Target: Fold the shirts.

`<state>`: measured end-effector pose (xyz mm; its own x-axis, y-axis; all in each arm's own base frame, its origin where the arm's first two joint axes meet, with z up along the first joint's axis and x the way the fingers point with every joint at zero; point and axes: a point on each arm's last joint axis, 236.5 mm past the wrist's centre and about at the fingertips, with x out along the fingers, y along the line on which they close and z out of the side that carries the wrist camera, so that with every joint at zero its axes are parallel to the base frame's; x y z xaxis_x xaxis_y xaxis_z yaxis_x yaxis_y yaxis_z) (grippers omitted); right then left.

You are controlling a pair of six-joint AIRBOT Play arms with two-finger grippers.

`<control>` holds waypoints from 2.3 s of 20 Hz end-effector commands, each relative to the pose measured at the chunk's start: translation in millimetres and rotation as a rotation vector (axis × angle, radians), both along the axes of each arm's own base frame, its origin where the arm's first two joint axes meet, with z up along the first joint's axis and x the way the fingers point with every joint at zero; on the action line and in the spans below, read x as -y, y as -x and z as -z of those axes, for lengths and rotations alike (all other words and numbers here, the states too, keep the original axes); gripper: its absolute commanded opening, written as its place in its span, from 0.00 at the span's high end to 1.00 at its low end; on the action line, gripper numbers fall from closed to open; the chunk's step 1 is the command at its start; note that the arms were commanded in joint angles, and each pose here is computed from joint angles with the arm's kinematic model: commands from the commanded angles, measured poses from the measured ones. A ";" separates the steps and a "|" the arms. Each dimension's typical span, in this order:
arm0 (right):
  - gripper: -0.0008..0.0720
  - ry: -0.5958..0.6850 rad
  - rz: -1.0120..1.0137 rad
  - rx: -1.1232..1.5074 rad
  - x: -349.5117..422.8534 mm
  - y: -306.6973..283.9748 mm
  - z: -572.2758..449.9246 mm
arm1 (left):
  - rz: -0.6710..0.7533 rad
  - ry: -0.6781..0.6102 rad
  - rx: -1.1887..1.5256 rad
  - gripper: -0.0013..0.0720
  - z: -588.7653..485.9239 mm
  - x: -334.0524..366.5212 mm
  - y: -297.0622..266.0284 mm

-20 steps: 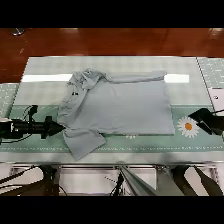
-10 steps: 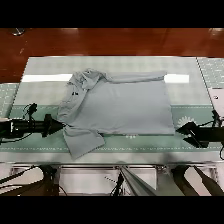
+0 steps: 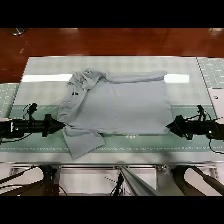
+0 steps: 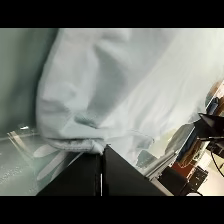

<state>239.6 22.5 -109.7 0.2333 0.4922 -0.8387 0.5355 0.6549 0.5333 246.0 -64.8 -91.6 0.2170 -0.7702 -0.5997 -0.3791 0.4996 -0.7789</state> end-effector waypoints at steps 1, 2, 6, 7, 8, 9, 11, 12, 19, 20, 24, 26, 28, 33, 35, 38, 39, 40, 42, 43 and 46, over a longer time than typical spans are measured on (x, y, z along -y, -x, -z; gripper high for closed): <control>0.94 -0.029 -0.095 0.107 -25.3 -31.4 -13.3 | 0.003 0.027 0.051 0.95 -9.0 9.1 -9.5; 0.94 -0.030 -0.154 0.130 -31.7 -38.4 -22.7 | -0.018 0.055 0.097 0.95 -19.1 14.9 -21.4; 0.94 0.036 -0.275 0.406 -25.2 -121.4 -151.2 | -0.202 0.236 0.559 0.95 -173.8 13.6 -122.7; 0.94 0.081 -0.286 0.521 -19.8 -143.8 -205.0 | -0.200 0.235 0.721 0.95 -234.6 10.0 -138.3; 0.94 0.153 -0.288 0.648 -11.8 -162.2 -267.5 | -0.174 0.201 0.859 0.95 -289.2 8.7 -144.7; 0.94 0.236 -0.284 0.761 -3.7 -172.0 -325.7 | -0.154 0.139 0.986 0.95 -345.0 6.9 -146.5; 0.94 0.410 -0.266 0.960 8.0 -165.7 -435.9 | -0.139 -0.048 1.188 0.96 -439.1 2.9 -136.9; 0.94 0.487 -0.260 1.043 9.2 -150.4 -482.8 | -0.151 -0.177 1.262 0.96 -476.5 -1.8 -127.9; 0.94 0.848 -0.110 1.327 6.0 6.2 -617.3 | -0.438 -1.041 1.532 0.95 -633.1 -48.8 31.1; 0.95 0.875 -0.088 1.349 3.7 27.8 -624.1 | -0.451 -1.085 1.552 0.95 -637.4 -44.6 53.6; 0.94 0.914 -0.052 1.352 -4.6 84.8 -618.4 | -0.459 -1.250 1.506 0.95 -622.5 -41.1 118.5; 0.94 0.910 -0.050 1.309 -3.8 94.1 -602.6 | -0.495 -1.256 1.499 0.95 -620.7 -39.9 135.7; 0.94 0.897 -0.056 1.258 -0.6 90.5 -584.4 | -0.488 -1.222 1.495 0.95 -614.1 -38.0 135.5; 0.94 0.764 -0.119 1.061 8.6 31.4 -506.8 | -0.296 -1.027 1.272 0.95 -516.7 -42.4 47.0; 0.94 0.654 -0.157 0.950 8.7 -6.7 -455.8 | -0.177 -0.822 1.213 0.95 -464.0 -21.9 -3.0; 0.94 0.503 -0.219 0.831 8.9 -73.2 -379.4 | -0.169 -0.652 1.030 0.95 -379.2 -35.2 -78.6; 0.94 0.470 -0.220 0.785 14.7 -97.5 -352.6 | -0.170 -0.633 0.964 0.95 -350.0 -42.5 -101.1; 0.94 0.441 -0.217 0.744 20.5 -120.1 -329.1 | -0.149 -0.618 0.905 0.95 -318.8 -45.1 -124.6; 0.94 0.364 -0.203 0.699 27.2 -170.1 -285.3 | -0.114 -0.577 0.805 0.95 -263.9 -37.9 -168.9; 0.94 0.312 -0.175 0.699 28.8 -198.1 -264.2 | -0.110 -0.575 0.781 0.95 -241.3 -33.3 -191.9; 0.94 0.199 -0.112 0.646 31.2 -264.2 -197.2 | -0.140 -0.584 0.742 0.95 -184.9 -18.4 -261.7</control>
